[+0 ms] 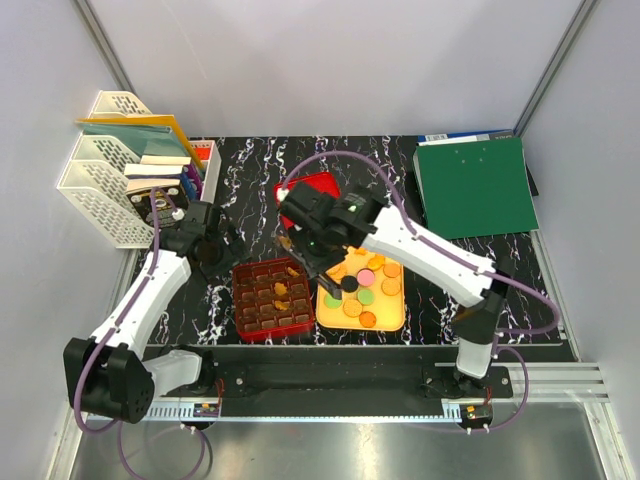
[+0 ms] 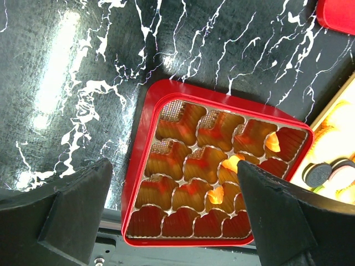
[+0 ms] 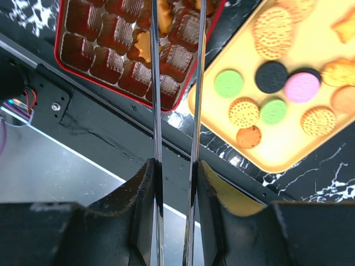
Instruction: Pack the cookies
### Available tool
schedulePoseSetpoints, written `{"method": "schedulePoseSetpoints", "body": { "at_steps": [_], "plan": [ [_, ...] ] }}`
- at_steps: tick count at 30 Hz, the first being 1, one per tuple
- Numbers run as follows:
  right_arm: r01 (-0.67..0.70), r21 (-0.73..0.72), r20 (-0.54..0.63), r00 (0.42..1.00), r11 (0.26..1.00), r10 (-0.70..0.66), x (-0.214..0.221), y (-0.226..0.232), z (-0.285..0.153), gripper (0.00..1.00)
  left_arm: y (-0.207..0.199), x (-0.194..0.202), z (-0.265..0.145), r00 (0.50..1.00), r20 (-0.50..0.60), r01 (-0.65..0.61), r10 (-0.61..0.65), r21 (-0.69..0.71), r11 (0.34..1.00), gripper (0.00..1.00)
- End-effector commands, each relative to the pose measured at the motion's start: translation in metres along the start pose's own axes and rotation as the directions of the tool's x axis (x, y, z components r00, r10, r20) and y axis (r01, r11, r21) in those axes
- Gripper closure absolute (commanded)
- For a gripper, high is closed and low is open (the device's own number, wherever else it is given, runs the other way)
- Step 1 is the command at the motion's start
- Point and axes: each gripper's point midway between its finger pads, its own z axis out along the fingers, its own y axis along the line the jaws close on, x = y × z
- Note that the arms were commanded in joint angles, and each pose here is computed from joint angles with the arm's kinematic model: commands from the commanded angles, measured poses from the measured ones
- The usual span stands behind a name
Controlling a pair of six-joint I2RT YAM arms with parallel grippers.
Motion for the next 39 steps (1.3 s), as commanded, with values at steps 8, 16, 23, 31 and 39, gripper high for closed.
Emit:
{"method": "schedulePoseSetpoints", "body": {
  "at_steps": [8,16,23,31,39],
  "plan": [
    [0.088,-0.030,-0.103,0.991,0.996,-0.091,0.017,0.015,0.016,0.82,0.006,-0.009,-0.012,0.998,0.058,0.024,-0.024,0.003,1.000,0.01],
    [0.085,-0.048,-0.132,0.987,0.995,-0.090,0.024,0.018,0.028,0.82,0.006,-0.007,-0.010,0.999,0.050,0.020,-0.020,0.003,1.000,0.01],
    [0.084,-0.043,-0.150,0.985,0.996,-0.090,0.030,0.016,0.038,0.82,0.007,-0.005,-0.010,0.999,0.048,0.020,-0.020,0.005,1.000,0.01],
    [0.089,-0.049,-0.138,0.986,0.995,-0.095,0.023,0.021,0.048,0.82,0.008,-0.004,-0.011,0.999,0.050,0.020,-0.020,0.007,1.000,0.01],
    [0.106,-0.050,-0.142,0.984,0.993,-0.112,0.017,0.027,0.062,0.74,0.010,-0.003,-0.011,0.998,0.053,0.022,-0.022,0.006,1.000,0.01]
  ]
}}
